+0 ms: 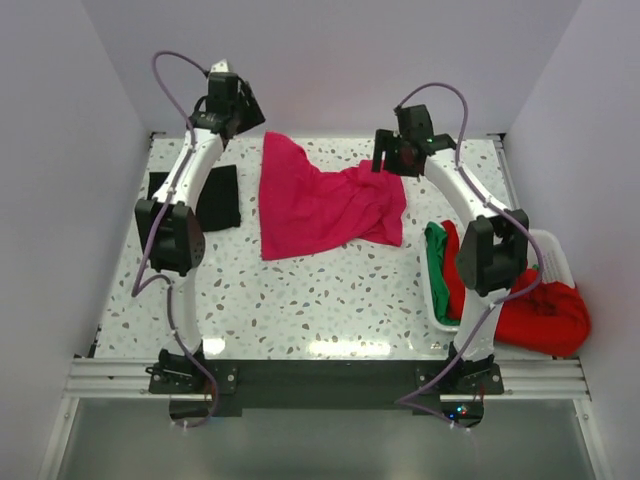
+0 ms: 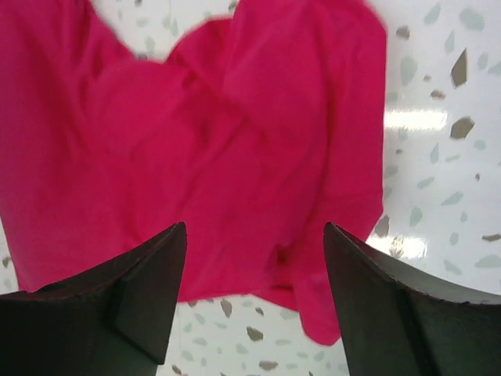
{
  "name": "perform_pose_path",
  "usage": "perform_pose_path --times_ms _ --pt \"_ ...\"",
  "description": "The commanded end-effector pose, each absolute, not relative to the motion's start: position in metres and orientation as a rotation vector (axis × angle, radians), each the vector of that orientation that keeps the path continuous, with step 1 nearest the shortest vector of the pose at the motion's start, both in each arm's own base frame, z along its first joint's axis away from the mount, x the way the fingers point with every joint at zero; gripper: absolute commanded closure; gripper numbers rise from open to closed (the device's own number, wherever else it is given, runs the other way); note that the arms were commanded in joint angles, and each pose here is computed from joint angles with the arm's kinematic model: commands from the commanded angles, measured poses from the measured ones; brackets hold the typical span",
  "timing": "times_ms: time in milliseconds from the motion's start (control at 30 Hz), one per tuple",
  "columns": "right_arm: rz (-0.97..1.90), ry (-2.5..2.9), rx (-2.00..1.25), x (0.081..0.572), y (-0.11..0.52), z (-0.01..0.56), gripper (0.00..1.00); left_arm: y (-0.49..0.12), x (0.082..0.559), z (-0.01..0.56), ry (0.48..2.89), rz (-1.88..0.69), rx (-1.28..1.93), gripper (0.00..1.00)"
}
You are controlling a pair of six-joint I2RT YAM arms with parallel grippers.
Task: Fold and stack the t-shirts
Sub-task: Flatten the tshirt out
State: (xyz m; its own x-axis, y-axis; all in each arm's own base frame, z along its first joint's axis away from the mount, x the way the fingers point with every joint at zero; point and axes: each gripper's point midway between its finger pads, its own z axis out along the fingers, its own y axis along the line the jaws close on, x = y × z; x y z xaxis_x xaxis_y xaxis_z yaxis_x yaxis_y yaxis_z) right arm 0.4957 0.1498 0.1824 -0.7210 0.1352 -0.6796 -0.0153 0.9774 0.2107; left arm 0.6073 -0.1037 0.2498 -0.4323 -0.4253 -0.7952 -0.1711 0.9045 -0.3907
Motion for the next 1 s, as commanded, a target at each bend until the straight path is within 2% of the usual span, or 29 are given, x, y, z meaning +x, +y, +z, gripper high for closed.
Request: perform_pose_path --times_ms 0,33,100,233,367,500,967 --pt "0.378 2.279 -0.015 0.472 0.163 0.233 0.26 -0.102 0.567 0.268 2.037 -0.282 -0.358 0.32" --pt "0.379 2.313 -0.008 0.462 0.161 0.213 0.26 -0.108 0.540 0.245 2.068 -0.288 -0.332 0.32" --pt "0.398 2.319 -0.010 0.445 0.160 0.212 0.26 -0.111 0.510 0.222 2.108 -0.309 -0.328 0.34" --pt "0.435 2.448 0.012 0.403 0.157 0.172 0.26 -0.110 0.423 0.148 2.303 -0.304 -0.348 0.41" --pt "0.457 2.488 0.023 0.383 0.155 0.152 0.26 -0.115 0.376 0.111 2.396 -0.297 -0.341 0.43" --pt "0.457 2.509 0.027 0.378 0.154 0.144 0.26 -0.117 0.364 0.092 2.443 -0.285 -0.335 0.45" --pt "0.489 2.478 0.071 0.377 0.156 0.155 0.26 -0.119 0.390 0.041 2.583 -0.175 -0.322 0.53"
